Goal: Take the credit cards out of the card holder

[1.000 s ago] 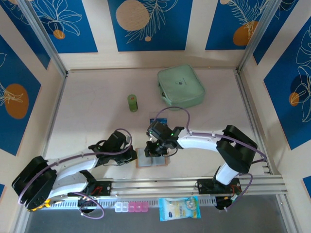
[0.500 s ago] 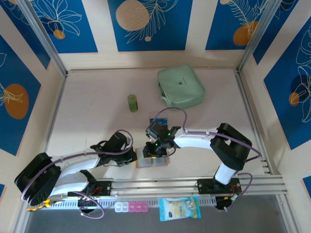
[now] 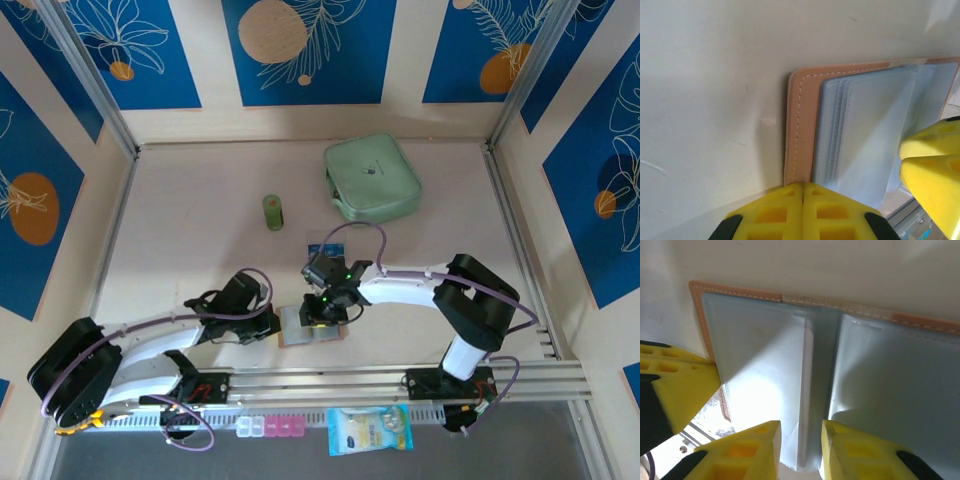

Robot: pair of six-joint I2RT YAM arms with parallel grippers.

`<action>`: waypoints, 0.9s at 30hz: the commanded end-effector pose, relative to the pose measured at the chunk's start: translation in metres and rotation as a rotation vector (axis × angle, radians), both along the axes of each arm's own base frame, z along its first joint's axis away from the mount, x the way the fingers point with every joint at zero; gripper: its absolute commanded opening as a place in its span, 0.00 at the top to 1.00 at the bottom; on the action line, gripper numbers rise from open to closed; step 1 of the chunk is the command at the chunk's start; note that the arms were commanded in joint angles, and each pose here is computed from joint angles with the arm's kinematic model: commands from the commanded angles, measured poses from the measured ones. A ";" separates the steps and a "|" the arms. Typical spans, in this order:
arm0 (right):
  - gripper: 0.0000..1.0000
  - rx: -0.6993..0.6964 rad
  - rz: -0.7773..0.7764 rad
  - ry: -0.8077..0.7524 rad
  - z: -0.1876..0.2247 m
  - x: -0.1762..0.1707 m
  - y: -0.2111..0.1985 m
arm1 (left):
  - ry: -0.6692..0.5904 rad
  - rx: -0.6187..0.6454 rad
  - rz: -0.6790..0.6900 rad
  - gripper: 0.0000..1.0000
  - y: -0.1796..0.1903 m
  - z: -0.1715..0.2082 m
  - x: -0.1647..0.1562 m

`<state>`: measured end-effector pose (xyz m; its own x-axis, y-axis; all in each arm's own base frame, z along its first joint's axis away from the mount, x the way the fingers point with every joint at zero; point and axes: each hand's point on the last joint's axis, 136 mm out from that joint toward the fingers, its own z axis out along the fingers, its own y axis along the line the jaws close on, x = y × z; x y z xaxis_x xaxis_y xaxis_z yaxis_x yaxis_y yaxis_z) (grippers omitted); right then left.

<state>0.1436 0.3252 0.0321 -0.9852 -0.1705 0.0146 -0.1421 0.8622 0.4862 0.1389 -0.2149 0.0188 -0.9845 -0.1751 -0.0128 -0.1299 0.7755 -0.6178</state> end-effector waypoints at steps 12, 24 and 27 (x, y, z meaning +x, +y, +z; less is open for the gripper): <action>0.72 0.132 0.010 0.041 0.013 -0.003 0.024 | -0.011 0.092 -0.017 0.97 0.014 -0.006 -0.003; 0.73 0.049 -0.028 0.063 -0.011 -0.003 0.006 | -0.013 0.113 -0.014 0.97 0.018 -0.007 -0.003; 0.73 0.011 -0.036 0.053 -0.014 -0.003 -0.003 | -0.011 0.124 -0.016 0.97 0.020 -0.008 -0.003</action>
